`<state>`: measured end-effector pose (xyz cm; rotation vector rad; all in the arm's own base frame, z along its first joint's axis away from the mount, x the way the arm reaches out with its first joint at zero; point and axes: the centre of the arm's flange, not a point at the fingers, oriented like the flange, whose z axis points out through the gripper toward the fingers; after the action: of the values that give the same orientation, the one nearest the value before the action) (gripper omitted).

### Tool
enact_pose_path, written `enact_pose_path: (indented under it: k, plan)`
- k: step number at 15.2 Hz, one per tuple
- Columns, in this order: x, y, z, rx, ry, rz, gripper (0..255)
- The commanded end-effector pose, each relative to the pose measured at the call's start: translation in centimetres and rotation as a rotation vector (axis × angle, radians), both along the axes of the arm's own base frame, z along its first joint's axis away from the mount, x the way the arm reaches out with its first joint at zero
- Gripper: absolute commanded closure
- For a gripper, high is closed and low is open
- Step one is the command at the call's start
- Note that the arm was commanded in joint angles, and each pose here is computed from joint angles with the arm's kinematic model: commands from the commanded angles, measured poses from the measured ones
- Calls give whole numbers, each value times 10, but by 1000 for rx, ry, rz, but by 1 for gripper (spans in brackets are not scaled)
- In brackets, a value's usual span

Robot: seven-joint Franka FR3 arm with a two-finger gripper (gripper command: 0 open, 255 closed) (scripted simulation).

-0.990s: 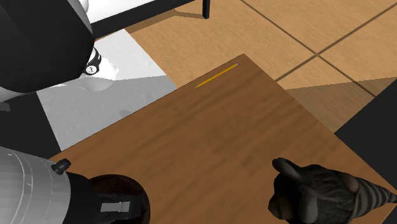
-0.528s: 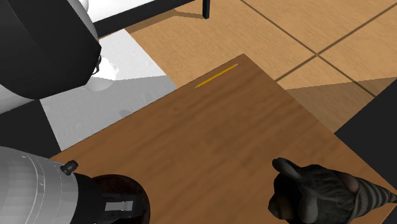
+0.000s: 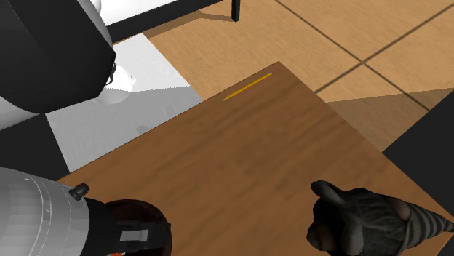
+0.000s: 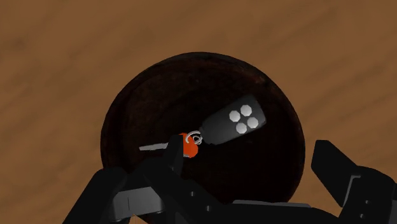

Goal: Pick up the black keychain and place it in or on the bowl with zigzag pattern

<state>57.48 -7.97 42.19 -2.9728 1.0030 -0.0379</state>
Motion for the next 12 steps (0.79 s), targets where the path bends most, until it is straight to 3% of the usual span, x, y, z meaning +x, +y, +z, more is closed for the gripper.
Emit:
enact_pose_path:
  k: [1,4,12]
  plan:
    - [0,0,13,0,0,0,0]
    - [-1,0,50,0,0,0,0]
    - [-1,0,50,0,0,0,0]
